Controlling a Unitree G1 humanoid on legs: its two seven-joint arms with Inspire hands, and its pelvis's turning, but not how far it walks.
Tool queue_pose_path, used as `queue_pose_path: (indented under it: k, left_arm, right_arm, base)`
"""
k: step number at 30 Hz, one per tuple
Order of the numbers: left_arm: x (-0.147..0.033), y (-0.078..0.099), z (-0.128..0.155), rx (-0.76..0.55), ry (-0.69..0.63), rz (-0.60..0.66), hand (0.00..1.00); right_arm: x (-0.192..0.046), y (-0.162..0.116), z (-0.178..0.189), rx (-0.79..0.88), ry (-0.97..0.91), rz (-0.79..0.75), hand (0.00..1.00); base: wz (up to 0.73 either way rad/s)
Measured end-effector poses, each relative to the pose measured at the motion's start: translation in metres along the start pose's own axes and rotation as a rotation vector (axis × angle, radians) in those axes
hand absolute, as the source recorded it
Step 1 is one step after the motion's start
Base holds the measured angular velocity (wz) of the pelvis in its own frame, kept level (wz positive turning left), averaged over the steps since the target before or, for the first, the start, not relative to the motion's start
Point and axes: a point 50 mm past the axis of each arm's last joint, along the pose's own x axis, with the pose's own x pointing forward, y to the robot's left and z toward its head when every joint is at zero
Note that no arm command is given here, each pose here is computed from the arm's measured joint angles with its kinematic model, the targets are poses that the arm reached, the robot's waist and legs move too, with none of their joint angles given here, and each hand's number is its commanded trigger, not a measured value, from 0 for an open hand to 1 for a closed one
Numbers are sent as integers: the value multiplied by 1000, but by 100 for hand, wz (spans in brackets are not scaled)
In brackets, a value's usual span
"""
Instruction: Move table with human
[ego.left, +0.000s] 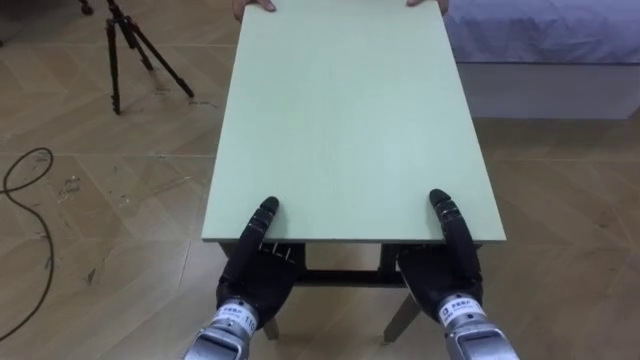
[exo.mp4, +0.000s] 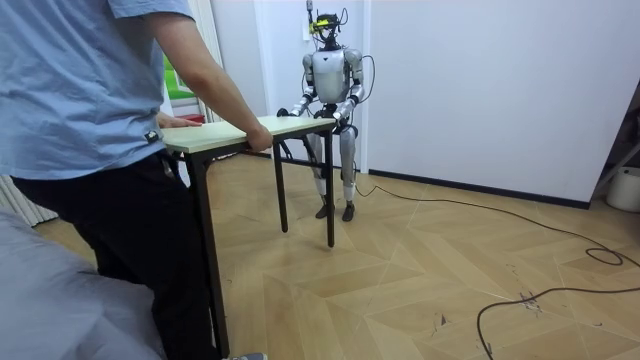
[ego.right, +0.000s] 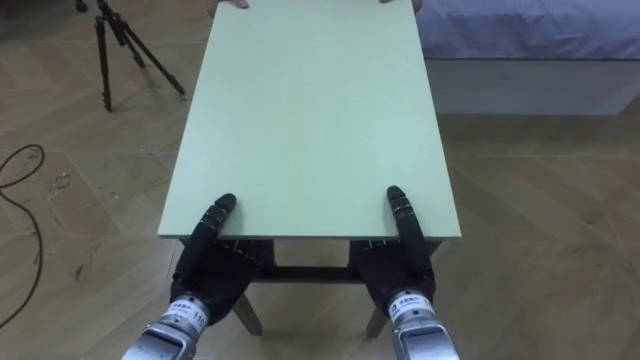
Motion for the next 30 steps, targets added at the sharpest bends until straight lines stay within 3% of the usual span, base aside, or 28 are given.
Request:
queue_pose_path:
  k: [30]
  left_arm:
    - [-21,1,-1,46,-18,-16,100]
  right_arm:
    - [-20,-3,-5,3,-19,10,100]
  base:
    - [0]
